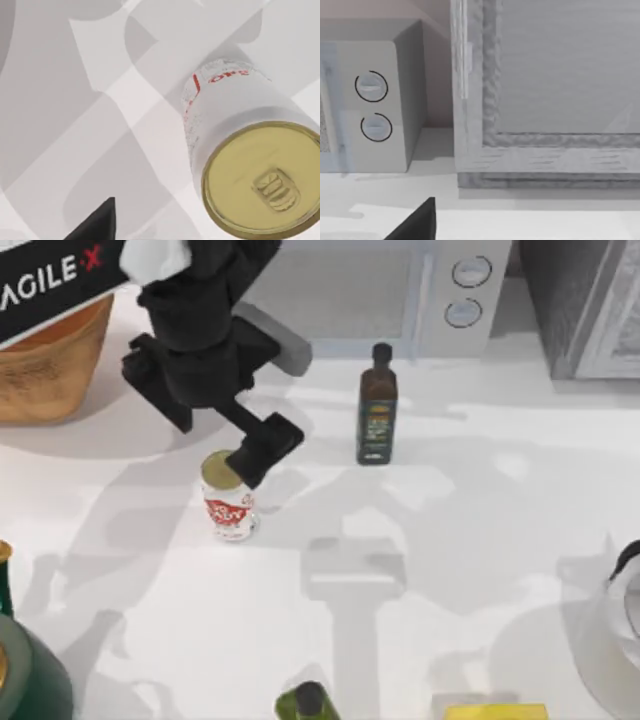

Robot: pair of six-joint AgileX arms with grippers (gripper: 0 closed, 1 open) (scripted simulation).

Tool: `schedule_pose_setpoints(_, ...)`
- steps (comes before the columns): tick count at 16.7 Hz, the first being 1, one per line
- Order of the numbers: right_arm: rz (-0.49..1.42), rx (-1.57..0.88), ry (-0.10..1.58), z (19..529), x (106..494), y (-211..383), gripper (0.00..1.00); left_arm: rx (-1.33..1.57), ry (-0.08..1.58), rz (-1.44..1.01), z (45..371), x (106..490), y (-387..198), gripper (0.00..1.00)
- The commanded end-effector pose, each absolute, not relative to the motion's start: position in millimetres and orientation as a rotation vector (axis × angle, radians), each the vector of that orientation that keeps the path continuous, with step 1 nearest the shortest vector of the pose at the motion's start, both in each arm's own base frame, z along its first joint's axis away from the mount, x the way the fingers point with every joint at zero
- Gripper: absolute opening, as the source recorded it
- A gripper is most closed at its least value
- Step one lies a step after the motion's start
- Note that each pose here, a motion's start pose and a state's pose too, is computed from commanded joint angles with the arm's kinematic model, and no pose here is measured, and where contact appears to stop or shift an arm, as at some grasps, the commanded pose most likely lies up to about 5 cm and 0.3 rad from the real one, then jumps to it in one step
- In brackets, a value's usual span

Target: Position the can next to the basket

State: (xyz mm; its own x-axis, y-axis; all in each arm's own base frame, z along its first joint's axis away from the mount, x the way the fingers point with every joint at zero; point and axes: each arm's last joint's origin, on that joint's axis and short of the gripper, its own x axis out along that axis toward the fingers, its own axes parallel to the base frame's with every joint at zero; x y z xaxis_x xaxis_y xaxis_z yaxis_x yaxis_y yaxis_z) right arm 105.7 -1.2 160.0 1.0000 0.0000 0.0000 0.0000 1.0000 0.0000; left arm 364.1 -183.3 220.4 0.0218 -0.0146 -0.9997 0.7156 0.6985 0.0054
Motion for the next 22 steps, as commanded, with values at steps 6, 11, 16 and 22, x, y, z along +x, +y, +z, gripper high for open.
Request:
schedule_pose_setpoints(6,0.0,0.0,0.0,160.0,105.7,-1.2,1.0,0.63,1.477,-0.629,217.3,365.6,-186.6,1.0)
schedule_pose_setpoints(11,0.0,0.0,0.0,160.0,105.7,-1.2,1.0,0.63,1.477,-0.629,200.9,366.6,-186.4,1.0)
schedule_pose_setpoints(16,0.0,0.0,0.0,160.0,105.7,-1.2,1.0,0.63,1.477,-0.629,163.1,366.1,-186.8,1.0)
schedule_pose_setpoints(22,0.0,0.0,0.0,160.0,105.7,-1.2,1.0,0.63,1.477,-0.629,157.3,365.7,-186.6,0.92)
